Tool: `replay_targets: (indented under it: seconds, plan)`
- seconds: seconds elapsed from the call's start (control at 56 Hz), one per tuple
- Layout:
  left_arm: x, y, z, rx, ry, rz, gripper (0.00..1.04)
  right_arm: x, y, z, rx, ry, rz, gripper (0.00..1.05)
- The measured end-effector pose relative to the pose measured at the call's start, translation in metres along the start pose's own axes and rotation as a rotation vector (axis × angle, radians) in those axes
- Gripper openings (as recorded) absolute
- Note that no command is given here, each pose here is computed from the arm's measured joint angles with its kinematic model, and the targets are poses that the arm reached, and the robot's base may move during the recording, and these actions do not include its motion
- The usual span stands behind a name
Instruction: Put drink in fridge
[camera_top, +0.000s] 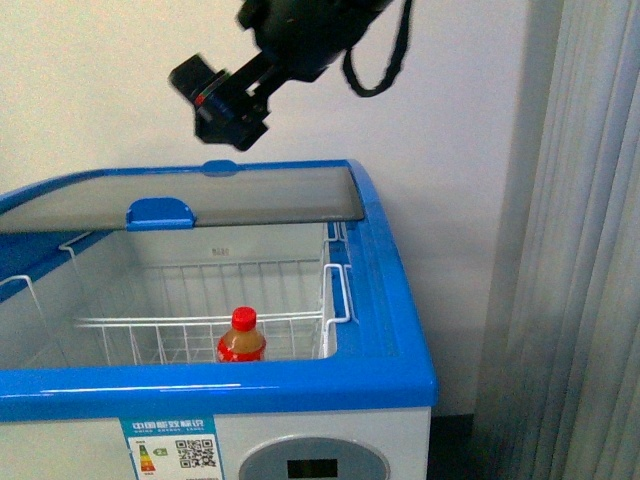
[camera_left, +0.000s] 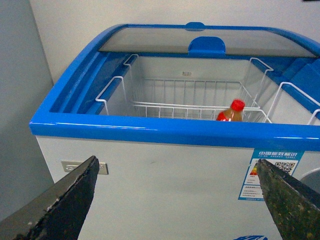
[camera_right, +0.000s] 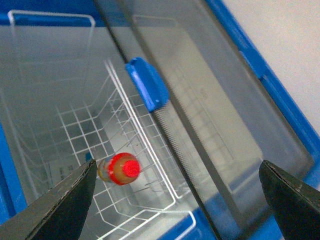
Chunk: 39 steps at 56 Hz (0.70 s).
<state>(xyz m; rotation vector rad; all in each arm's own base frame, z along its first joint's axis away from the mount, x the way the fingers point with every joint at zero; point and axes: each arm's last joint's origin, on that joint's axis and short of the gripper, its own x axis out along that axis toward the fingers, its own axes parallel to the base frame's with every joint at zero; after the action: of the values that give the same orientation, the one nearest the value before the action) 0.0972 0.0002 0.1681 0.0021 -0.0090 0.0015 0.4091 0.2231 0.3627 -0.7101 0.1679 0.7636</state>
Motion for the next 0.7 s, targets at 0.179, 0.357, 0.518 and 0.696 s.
replay_targets:
  seconds: [0.179, 0.357, 0.518, 0.696]
  plan:
    - [0.000, 0.000, 0.000, 0.000, 0.000, 0.000, 0.97, -0.069, -0.024, -0.014, 0.263, -0.031, -0.215, 0.97]
    - [0.000, 0.000, 0.000, 0.000, 0.000, 0.000, 0.97, -0.171, -0.010, -0.035, 0.476, -0.047, -0.420, 0.97]
    - [0.000, 0.000, 0.000, 0.000, 0.000, 0.000, 0.97, -0.253, 0.045, -0.077, 0.669, 0.008, -0.519, 0.97]
    - [0.000, 0.000, 0.000, 0.000, 0.000, 0.000, 0.97, -0.291, 0.103, -0.131, 0.687, -0.190, -0.771, 0.66]
